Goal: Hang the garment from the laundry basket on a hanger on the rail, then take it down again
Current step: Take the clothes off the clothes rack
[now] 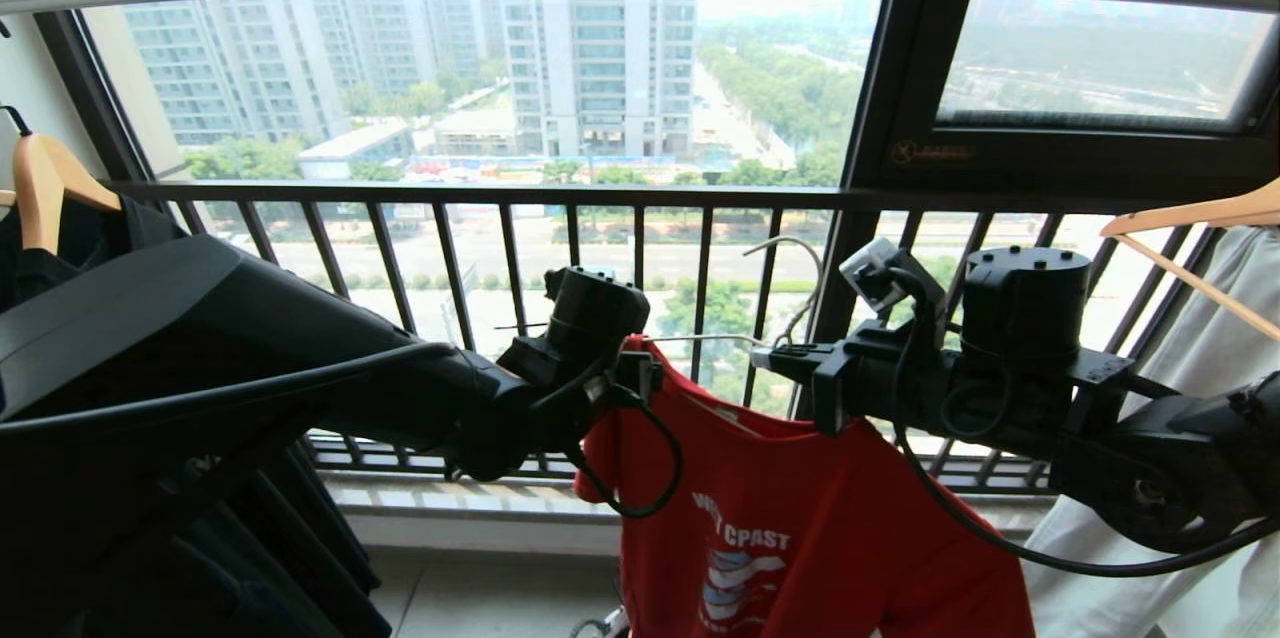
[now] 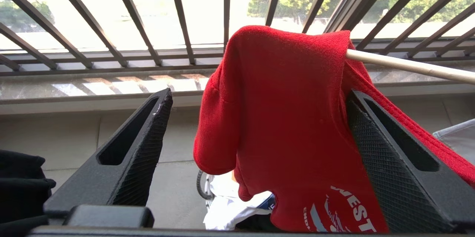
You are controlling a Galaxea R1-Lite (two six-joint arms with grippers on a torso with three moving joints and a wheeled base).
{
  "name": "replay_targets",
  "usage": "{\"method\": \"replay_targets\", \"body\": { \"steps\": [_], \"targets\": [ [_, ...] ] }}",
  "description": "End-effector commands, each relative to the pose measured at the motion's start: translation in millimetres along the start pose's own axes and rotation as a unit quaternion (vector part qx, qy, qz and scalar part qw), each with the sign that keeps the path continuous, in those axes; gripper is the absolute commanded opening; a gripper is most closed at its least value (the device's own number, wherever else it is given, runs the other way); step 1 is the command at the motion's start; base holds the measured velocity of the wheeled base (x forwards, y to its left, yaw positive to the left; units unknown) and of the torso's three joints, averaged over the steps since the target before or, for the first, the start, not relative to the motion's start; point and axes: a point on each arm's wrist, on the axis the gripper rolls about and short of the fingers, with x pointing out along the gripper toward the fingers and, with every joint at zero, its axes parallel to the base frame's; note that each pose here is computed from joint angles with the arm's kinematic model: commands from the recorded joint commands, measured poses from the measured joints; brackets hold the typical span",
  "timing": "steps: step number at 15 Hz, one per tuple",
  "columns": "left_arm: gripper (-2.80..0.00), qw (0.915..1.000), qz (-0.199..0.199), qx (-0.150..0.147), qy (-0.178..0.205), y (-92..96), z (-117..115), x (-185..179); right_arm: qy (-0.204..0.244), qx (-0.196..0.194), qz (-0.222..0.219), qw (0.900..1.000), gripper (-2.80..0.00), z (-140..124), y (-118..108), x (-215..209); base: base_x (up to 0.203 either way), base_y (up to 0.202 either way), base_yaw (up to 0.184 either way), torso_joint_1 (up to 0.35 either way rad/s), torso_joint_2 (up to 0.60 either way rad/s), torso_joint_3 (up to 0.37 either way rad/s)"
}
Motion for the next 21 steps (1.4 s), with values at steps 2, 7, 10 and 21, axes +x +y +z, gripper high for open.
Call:
{"method": "replay_targets", "body": {
  "steps": [2,7,10,21],
  "targets": [
    [0.00,0.9999,0.012,-0.003,-0.010,5.8,4.6,4.2,-0.004,-0.002,0.001,1.000,-2.80,1.7,0.4,-1.0,0.000,0.000,0.000,0.000,0.00,0.000],
    [0.00,0.9990,0.012,-0.020,-0.037,5.7,15.6,-1.3,-0.005,-0.002,0.001,1.000,-2.80,1.9,0.5,-1.0,0.000,0.000,0.000,0.000,0.00,0.000],
    [0.00,0.9990,0.011,-0.021,-0.038,5.3,16.2,-0.6,-0.008,-0.004,0.002,1.000,-2.80,4.4,1.6,-2.8,0.000,0.000,0.000,0.000,0.00,0.000],
    [0.00,0.9995,0.004,-0.020,-0.025,2.4,7.7,6.0,-0.012,-0.008,0.011,1.000,-2.80,6.8,8.5,-4.0,0.000,0.000,0.000,0.000,0.00,0.000]
  ]
}}
